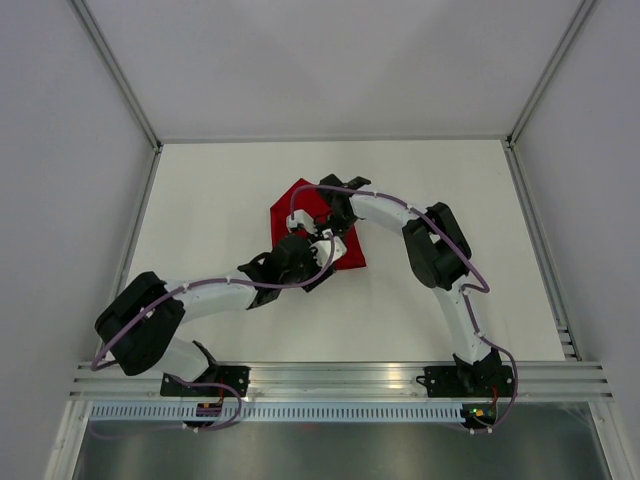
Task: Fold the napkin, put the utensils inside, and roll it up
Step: Roll the napkin with the utensil
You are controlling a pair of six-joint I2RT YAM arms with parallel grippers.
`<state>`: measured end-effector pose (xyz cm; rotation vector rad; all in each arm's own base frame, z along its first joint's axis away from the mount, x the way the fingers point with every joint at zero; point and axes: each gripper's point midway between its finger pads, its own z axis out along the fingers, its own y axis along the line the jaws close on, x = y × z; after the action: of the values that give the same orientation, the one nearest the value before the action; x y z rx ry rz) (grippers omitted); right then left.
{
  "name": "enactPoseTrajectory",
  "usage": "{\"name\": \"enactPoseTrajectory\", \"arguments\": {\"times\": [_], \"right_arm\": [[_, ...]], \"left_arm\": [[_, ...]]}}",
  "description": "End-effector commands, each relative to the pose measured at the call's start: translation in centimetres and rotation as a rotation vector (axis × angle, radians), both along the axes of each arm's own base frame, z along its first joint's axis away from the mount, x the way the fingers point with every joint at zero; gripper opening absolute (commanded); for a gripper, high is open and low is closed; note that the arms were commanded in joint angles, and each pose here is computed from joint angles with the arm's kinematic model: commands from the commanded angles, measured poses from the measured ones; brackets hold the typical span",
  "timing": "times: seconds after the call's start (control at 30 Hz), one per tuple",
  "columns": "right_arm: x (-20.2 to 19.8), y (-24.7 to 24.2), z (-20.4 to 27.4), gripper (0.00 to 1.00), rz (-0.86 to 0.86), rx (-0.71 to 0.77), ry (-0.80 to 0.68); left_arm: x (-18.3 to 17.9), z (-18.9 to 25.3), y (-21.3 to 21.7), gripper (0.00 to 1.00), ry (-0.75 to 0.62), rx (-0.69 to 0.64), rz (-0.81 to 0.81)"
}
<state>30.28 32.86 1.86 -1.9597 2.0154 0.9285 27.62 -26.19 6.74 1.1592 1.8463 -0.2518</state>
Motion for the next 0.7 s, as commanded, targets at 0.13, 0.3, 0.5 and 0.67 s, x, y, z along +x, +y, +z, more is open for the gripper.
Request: {"name": "enactPoseTrajectory", "arguments": {"times": [0.13,0.3,0.5,0.67], "right_arm": [[-1.6,-5.1,-6.0,0.04,0.014,-0.240,0.099],[-1.5,-5.1,-6.1,0.04,0.015,-0.244,0.102],[-1.5,-5.3,-6.3,0.03,0.019,-0.251,0.112],[-1.2,-6.5,-6.4,0.03,0.008,-0.265,0.129]], "left_arm": [[2.0,-0.4,-1.0,0.66,-0.040,0.144,-0.048],[2.2,-2.3,-0.8,0.65,0.004,0.238,-0.063],[2.2,-3.6,-0.9,0.65,0.036,0.269,-0.070],[2.2,-2.5,-1.7,0.64,0.028,0.228,-0.078]]}}
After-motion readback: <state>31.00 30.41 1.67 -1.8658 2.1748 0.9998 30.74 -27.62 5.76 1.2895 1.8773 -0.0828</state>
